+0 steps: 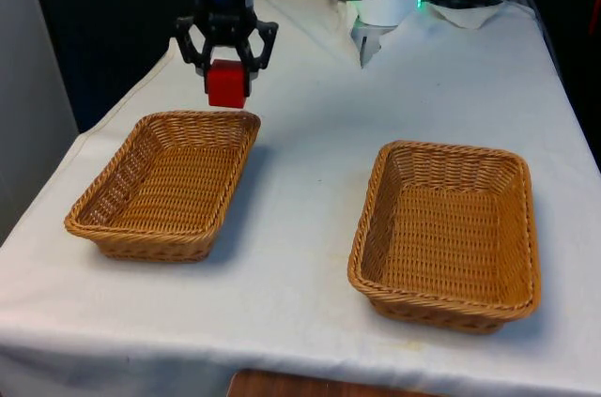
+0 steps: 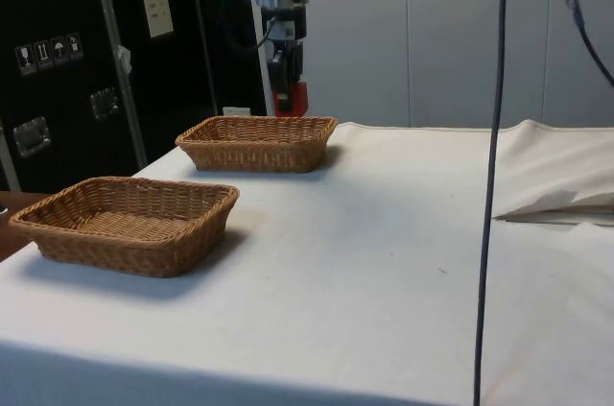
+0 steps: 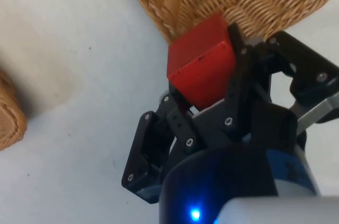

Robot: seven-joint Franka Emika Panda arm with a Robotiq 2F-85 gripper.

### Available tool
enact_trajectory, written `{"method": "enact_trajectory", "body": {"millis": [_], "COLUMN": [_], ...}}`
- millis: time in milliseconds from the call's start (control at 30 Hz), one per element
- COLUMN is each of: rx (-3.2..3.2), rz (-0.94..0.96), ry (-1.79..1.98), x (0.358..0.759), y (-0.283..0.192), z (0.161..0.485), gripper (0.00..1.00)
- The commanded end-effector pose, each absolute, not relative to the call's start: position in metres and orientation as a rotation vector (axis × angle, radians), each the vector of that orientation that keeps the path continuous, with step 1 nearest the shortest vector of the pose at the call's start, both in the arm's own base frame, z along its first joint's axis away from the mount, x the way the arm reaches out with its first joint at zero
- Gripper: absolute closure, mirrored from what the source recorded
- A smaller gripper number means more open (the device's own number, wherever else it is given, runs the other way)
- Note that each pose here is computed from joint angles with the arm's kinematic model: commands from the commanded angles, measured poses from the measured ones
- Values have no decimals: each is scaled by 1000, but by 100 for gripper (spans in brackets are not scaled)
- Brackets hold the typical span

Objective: Pick up the red cube and place it into the right basket.

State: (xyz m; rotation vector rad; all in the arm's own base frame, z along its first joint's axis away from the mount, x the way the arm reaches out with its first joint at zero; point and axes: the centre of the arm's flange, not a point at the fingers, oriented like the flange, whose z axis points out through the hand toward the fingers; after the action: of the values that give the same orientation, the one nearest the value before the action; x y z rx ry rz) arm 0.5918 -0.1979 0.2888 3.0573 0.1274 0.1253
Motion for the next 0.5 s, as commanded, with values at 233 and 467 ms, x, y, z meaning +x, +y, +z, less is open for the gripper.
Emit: {"method": "enact_trajectory", "body": {"millis": [233,467], "rx": [3063,3076], "rz": [148,169], "ry": [85,37], "x": [604,608], "y": [-211,-226], "z": [276,265], "gripper": [99,99]}}
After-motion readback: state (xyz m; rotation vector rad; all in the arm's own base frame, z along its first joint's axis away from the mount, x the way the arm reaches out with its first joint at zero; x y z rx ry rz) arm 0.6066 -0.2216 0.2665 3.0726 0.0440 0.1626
